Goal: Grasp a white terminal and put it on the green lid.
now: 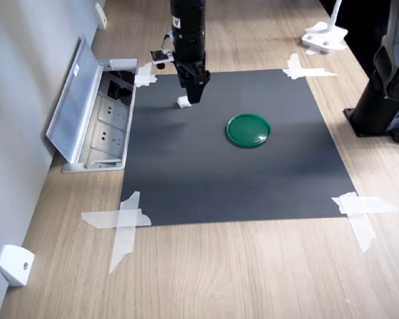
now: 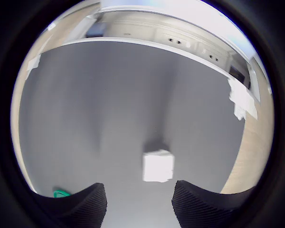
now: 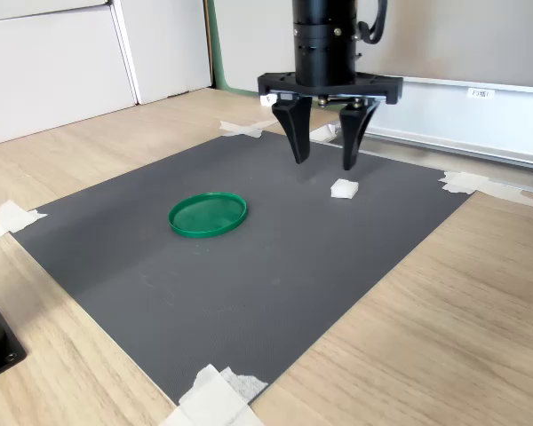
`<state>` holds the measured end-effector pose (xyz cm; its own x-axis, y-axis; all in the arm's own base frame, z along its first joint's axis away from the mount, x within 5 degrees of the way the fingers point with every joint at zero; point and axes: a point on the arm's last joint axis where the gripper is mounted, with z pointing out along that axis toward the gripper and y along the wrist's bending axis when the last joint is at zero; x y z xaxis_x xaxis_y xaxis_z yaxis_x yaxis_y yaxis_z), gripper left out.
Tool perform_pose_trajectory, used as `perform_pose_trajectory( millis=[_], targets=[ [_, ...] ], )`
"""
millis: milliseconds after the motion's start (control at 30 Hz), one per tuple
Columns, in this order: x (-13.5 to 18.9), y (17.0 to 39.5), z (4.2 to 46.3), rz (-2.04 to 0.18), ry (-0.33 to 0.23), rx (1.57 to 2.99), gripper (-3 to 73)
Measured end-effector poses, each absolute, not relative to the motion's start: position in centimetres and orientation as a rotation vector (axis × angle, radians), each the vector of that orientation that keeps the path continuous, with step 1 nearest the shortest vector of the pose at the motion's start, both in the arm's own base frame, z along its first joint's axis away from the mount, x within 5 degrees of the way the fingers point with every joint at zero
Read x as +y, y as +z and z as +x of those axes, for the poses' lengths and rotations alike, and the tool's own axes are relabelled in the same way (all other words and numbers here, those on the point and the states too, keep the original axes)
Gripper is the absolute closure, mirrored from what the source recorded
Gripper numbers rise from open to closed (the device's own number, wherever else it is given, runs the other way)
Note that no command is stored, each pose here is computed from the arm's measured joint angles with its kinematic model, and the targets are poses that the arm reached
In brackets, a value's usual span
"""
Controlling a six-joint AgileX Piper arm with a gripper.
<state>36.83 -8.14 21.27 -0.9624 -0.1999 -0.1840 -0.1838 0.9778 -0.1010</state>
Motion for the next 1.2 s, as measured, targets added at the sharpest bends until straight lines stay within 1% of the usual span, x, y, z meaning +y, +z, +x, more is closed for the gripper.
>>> perform_pose_trajectory(
  millis=[100, 200, 333, 367, 400, 500, 700, 1200],
  targets=[
    [-9.4, 21.0, 36.7, -0.266, -0.142, 2.932, 10.2],
    [-9.8, 20.7, 36.7, -0.295, -0.144, 2.935, 10.2],
    [-9.7, 20.1, 36.9, -0.34, -0.108, 2.932, 10.2],
    [-9.7, 19.9, 37.0, -0.359, -0.108, 2.934, 10.2],
    [-9.6, 19.8, 37.1, -0.367, -0.09, 2.932, 10.2],
    [-9.5, 19.3, 37.3, -0.39, -0.066, 2.93, 10.2],
    [-9.7, 18.5, 38.2, -0.414, -0.062, 2.93, 10.3],
    [-9.8, 17.7, 38.9, -0.422, -0.052, 2.929, 11.0]
  ],
)
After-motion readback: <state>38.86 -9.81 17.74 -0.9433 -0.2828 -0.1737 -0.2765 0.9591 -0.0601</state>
